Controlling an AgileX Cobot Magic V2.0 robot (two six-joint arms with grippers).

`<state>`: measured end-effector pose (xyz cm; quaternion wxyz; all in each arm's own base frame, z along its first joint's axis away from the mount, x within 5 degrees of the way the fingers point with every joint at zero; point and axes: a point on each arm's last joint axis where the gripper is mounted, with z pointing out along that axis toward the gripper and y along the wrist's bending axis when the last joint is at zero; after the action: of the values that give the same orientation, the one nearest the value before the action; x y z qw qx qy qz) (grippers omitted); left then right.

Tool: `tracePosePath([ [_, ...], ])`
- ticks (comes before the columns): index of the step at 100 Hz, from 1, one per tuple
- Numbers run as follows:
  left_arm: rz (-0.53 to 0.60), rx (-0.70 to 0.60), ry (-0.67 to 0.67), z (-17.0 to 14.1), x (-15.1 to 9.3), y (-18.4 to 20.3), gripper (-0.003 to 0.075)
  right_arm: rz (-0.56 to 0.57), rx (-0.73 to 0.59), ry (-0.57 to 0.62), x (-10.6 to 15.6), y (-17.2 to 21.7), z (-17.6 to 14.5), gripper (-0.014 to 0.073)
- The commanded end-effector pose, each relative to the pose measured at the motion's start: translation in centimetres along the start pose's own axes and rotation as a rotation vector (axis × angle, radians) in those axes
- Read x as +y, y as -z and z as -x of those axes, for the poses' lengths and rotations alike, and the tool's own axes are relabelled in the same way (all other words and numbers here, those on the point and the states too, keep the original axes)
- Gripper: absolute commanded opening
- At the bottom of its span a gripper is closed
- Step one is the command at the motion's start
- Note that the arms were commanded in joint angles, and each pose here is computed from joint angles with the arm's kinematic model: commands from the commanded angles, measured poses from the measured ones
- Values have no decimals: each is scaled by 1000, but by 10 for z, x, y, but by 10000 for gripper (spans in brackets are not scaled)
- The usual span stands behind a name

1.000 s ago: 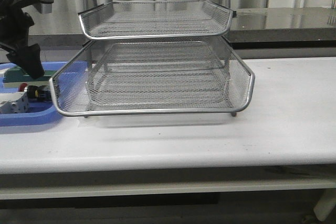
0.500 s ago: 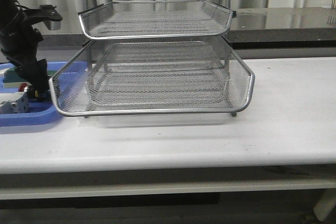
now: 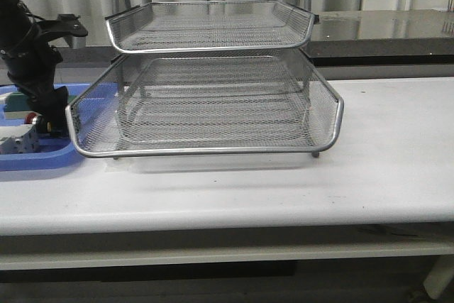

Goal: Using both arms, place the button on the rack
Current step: 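Lower the left gripper onto the red push button in the blue tray, then close the left gripper on the button's black body and lift it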

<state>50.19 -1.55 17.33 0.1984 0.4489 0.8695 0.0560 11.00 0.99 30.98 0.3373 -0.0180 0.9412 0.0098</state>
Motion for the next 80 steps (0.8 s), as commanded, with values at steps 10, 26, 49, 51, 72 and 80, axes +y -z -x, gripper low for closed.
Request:
tracePosePath([
  [10,74,-66,-5,13,9,22,591,-2,-82,11,0,8,11,-71],
  [26,58,-53,-3,10,7,11,591,-2,-82,11,0,8,11,-71],
  [49,56,-55,-1,10,7,10,552,-2,-81,11,0,8,11,-71],
  [51,58,-57,-1,11,8,10,531,-2,-81,11,0,8,11,-71],
  [72,51,-57,-2,13,9,16,174,-2,-81,11,0,8,11,-71],
  [80,41,-55,1,15,11,21,48,-2,-81,11,0,8,11,-71],
])
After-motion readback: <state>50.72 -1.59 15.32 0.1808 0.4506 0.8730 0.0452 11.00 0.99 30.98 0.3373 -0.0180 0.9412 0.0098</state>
